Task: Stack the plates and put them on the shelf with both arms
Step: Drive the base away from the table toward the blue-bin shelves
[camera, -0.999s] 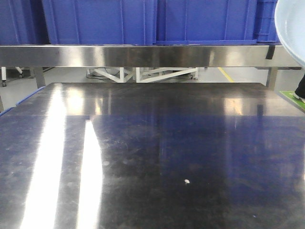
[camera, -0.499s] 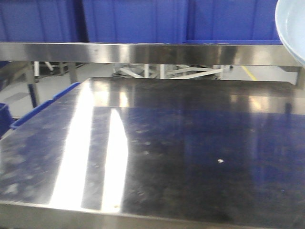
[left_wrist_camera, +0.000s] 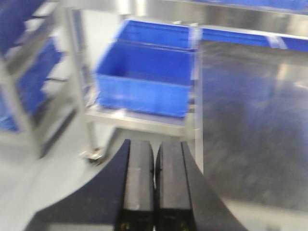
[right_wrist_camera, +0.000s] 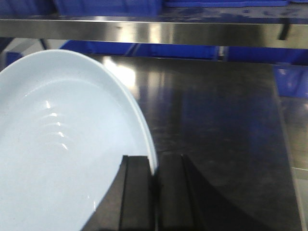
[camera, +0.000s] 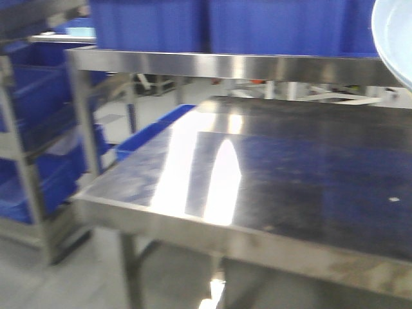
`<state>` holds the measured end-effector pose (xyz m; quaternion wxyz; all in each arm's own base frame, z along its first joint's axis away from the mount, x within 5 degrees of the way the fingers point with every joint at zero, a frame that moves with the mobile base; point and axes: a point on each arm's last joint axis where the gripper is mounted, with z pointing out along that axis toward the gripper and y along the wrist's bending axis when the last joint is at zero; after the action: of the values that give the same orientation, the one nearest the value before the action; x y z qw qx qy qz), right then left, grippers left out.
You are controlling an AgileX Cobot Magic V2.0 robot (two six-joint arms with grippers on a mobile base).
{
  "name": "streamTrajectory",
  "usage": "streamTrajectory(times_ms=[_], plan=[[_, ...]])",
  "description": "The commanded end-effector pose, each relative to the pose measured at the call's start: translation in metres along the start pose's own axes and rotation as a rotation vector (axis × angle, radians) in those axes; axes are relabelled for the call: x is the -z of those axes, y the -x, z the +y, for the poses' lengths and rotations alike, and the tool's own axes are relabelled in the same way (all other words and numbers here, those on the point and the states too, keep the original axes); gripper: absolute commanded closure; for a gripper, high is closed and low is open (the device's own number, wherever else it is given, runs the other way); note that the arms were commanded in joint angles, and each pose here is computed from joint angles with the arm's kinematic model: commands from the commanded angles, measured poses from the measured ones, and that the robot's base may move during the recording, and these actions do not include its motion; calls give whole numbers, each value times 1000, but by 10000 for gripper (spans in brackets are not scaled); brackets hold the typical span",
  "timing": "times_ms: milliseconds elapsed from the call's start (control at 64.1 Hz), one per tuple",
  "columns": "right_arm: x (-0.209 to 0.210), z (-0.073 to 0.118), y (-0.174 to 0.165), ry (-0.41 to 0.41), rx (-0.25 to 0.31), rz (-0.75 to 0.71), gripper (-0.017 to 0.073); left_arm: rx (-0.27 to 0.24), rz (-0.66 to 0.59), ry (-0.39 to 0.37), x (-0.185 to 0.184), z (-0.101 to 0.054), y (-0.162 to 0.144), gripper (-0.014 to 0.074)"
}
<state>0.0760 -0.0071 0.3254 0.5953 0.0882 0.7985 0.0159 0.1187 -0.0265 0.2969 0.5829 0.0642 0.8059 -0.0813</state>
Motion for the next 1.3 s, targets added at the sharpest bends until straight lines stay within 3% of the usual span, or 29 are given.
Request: streamTrajectory(times_ms=[0, 1279], plan=[[4, 3, 18, 20, 7, -121, 537, 13, -111, -8, 3, -1, 17, 510], [4, 3, 18, 20, 7, -118, 537, 13, -111, -8, 3, -1, 17, 510]])
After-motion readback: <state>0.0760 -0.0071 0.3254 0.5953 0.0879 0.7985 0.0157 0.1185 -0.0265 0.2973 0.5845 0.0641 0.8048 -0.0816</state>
